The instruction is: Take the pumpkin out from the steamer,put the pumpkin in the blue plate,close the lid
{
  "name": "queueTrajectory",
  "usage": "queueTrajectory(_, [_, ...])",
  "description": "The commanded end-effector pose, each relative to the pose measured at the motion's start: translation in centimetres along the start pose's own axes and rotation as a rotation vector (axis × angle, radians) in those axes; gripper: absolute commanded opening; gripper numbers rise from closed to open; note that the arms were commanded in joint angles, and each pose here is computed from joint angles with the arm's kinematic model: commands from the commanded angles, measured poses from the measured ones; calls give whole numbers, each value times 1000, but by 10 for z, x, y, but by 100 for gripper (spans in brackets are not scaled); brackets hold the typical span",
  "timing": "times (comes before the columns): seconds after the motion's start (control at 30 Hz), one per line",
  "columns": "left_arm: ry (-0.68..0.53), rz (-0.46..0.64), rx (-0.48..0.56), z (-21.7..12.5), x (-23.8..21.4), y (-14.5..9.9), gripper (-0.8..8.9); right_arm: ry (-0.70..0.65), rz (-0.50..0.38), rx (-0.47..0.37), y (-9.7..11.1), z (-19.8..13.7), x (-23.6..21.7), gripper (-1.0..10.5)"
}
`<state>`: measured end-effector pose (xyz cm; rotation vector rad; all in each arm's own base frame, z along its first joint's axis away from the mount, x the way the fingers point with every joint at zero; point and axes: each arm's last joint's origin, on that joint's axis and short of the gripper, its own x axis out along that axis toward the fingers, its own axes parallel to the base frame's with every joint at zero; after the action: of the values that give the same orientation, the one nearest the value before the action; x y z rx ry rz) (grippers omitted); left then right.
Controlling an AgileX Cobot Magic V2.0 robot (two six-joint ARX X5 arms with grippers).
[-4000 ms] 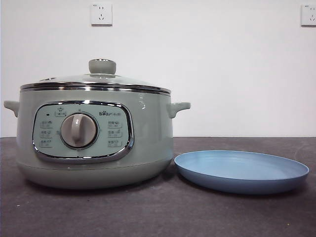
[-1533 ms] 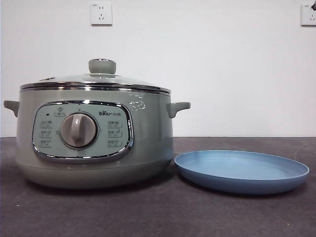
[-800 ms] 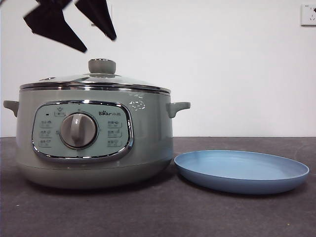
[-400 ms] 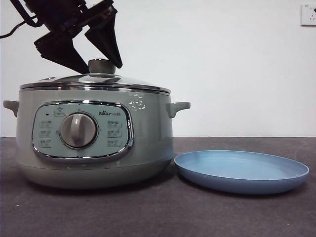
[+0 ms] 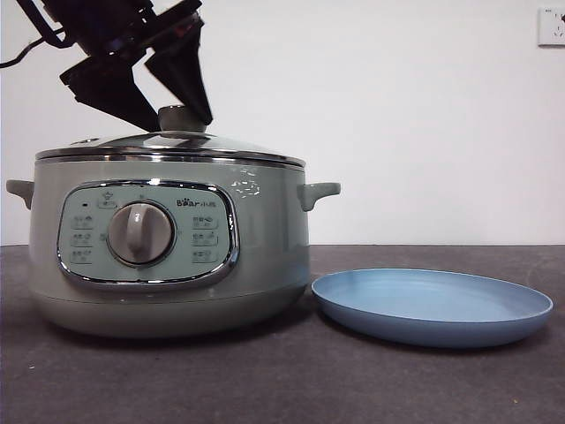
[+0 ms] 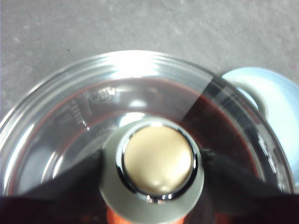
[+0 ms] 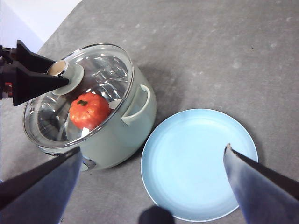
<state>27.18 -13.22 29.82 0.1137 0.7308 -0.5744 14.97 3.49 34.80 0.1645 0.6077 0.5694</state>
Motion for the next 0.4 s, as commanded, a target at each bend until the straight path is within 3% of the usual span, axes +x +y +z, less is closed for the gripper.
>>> queueTrajectory(0.03, [9, -4, 29, 0, 2, -1, -20, -5, 2, 3, 1, 1, -1, 504])
queueTrajectory(0.4, [-23, -1, 43, 5, -4, -1, -9, -1, 2, 6, 1, 1, -1, 504])
